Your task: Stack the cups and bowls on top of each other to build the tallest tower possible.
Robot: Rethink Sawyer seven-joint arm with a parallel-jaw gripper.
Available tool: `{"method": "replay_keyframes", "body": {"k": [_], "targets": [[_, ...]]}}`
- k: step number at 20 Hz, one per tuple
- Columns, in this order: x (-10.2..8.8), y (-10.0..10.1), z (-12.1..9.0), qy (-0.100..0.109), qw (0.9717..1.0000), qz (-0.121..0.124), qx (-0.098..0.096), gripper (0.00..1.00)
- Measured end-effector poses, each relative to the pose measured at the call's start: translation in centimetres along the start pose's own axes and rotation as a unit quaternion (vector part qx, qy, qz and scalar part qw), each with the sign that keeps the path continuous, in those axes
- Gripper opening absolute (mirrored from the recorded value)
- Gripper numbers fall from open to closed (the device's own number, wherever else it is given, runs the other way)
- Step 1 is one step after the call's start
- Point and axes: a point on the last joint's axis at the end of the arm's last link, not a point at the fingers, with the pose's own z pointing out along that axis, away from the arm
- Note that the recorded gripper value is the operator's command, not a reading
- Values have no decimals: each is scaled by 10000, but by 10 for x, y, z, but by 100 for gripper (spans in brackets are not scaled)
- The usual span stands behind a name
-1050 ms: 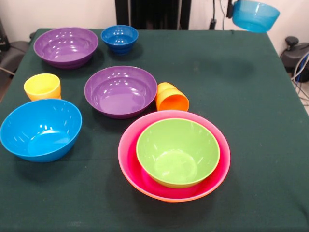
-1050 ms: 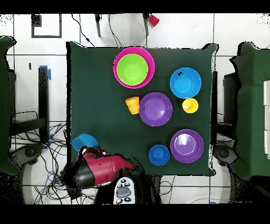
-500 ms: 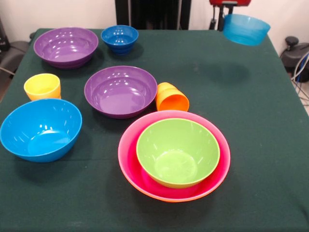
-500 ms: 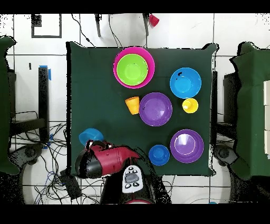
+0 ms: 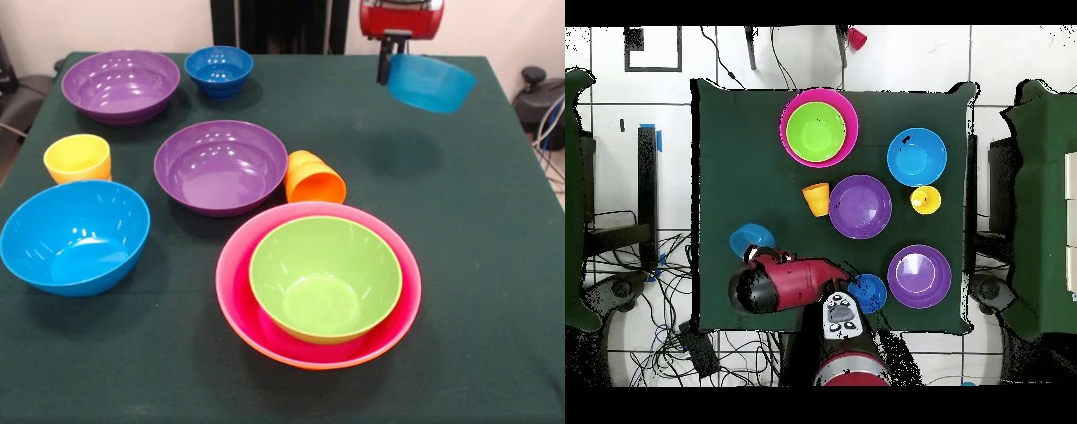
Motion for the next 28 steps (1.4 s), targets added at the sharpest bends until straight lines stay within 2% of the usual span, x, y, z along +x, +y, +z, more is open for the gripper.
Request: {"method": "replay_keyframes", "body": {"k": [8, 18, 28], "targets": [[-21, -19, 15, -23, 9999, 102, 13, 0], [-18, -25, 26, 103, 9998, 96, -105, 0], [-15, -18, 29, 143, 9997, 4, -189, 0]]}}
